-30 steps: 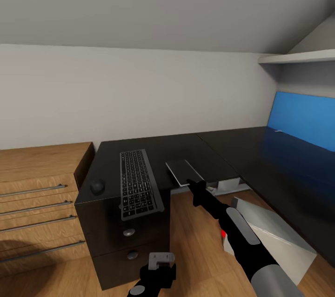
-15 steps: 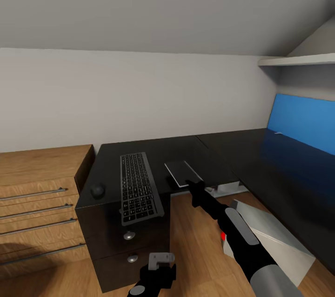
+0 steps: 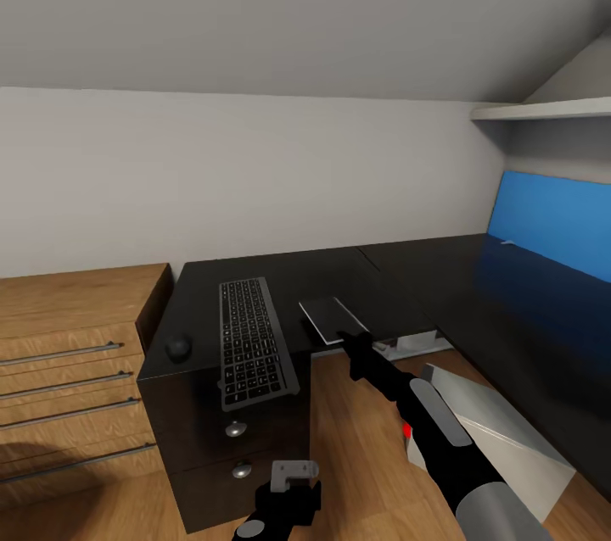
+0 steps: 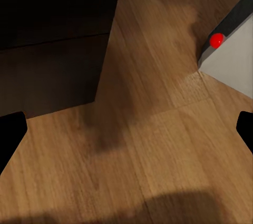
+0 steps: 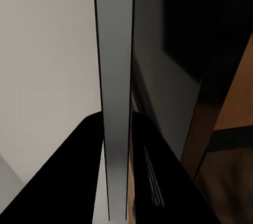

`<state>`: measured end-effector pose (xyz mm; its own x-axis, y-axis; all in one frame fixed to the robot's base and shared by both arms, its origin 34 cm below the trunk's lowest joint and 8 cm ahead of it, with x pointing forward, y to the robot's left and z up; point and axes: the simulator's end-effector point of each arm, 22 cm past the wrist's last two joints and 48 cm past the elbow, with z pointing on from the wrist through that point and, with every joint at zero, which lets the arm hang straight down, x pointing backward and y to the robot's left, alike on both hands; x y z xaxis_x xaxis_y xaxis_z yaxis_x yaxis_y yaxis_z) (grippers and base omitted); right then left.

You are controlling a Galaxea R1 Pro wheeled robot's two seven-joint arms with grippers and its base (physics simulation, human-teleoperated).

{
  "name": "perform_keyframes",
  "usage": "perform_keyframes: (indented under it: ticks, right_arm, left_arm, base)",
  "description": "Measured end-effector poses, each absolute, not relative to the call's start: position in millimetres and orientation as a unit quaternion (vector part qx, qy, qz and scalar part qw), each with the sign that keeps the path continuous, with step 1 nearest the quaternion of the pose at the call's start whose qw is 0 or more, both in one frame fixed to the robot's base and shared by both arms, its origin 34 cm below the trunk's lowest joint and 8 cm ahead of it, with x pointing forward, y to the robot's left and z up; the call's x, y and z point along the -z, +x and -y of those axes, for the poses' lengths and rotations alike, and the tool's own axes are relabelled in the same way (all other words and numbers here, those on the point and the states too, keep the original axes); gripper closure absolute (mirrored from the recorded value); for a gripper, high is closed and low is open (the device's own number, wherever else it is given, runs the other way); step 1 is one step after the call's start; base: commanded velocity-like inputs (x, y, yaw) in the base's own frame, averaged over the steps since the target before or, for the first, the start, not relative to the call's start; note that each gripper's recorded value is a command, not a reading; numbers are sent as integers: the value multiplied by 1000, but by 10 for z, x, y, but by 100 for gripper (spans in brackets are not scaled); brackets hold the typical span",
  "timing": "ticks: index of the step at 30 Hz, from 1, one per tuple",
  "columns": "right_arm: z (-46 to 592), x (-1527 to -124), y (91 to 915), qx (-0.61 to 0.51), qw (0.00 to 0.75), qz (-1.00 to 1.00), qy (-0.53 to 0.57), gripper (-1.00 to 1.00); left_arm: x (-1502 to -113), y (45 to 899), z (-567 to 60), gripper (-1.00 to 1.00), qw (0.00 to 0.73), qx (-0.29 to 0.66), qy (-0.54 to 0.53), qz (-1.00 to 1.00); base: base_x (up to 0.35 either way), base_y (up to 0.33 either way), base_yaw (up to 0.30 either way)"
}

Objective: In the bedroom, organize the workspace by keeping the computer under the desk, ensuring the monitor is on the desk, placing the keyboard on the desk next to the monitor, placing the mouse on the desk next to the keyboard, moving the folder from the swivel chair onto the desk next to the mouse, stacking the notebook on top of the folder with the pen on top of the notebook, and positioning the swivel chair next to the desk.

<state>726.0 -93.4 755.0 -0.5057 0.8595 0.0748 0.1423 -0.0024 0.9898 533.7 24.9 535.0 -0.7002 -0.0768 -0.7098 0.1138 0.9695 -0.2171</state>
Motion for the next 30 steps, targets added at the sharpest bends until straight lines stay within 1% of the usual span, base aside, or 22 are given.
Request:
perform_keyframes:
  ticks: [21, 22, 30]
  right_arm:
    - [956, -7540, 7267, -586, 306, -638, 395, 100]
    - [956, -7539, 7267, -586, 306, -638, 395, -100]
    - [958, -7441, 7250, -571, 297, -651, 402, -100]
  left_arm:
    - [-5349, 5335, -249, -100, 387, 123, 10, -914]
    - [-5349, 5336, -249, -100, 387, 123, 10, -914]
    - [-5345, 5333, -245, -100, 387, 123, 11, -914]
  base:
    - [0, 0, 0]
    - [0, 0, 0]
    - [0, 0, 0]
